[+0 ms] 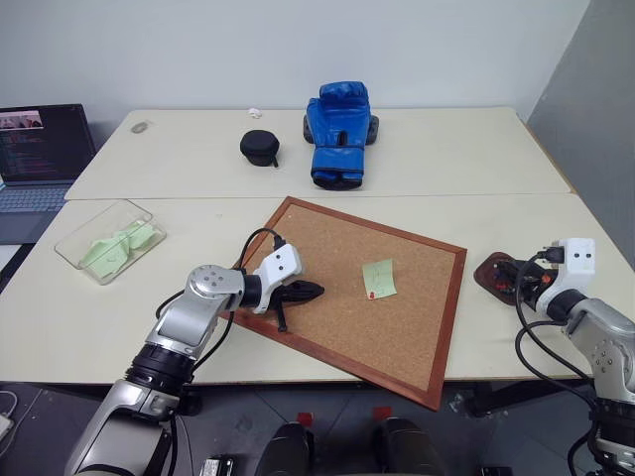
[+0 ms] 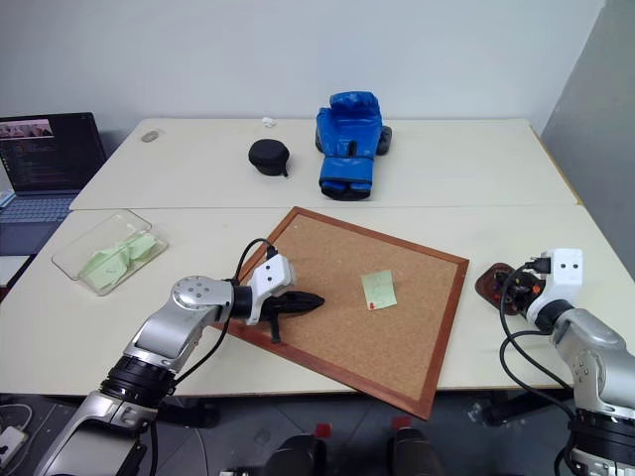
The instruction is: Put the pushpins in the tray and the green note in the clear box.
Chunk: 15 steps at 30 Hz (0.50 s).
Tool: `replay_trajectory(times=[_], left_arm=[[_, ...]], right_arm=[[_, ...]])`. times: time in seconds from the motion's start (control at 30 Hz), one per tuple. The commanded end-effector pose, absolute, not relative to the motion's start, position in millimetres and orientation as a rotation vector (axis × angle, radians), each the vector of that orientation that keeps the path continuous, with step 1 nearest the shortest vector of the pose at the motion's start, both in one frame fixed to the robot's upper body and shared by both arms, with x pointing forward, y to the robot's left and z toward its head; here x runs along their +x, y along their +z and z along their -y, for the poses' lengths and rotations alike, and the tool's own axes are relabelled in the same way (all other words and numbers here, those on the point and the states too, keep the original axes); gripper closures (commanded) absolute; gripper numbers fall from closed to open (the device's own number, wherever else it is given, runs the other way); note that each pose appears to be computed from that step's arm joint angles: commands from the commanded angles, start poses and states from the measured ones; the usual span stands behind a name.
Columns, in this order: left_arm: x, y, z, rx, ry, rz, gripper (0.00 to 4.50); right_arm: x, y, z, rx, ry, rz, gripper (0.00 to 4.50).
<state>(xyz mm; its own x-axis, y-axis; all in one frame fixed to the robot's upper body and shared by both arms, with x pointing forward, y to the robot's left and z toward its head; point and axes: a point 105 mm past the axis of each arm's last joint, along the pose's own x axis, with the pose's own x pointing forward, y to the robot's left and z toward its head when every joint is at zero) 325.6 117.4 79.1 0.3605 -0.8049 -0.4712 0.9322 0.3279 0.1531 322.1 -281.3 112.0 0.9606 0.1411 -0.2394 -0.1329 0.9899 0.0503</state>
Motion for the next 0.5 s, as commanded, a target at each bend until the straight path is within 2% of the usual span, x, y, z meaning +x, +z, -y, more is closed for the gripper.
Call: replay_trajectory(times=[0.03,0.27,0.37,0.5], left_arm=[[323,55,-127,0.45,-1.126,-0.446,4.5],[324,55,-128,0.45,-1.121,-0.451,4.5],[325,56,-128,0.452,-1.12,-0.451,4.5],[326,57,-130,0.456,-1.115,-0.451,4.5]], right_arm=[[320,140,253,-0.117,0.337,-0.135,2.34],[286,139,165,-0.243,0.893,-0.114,2.34],[276,129,131,-0.232,1.037,-0.119,2.34],[273,119,103,-0.222,1.134,-0.114,2.34]])
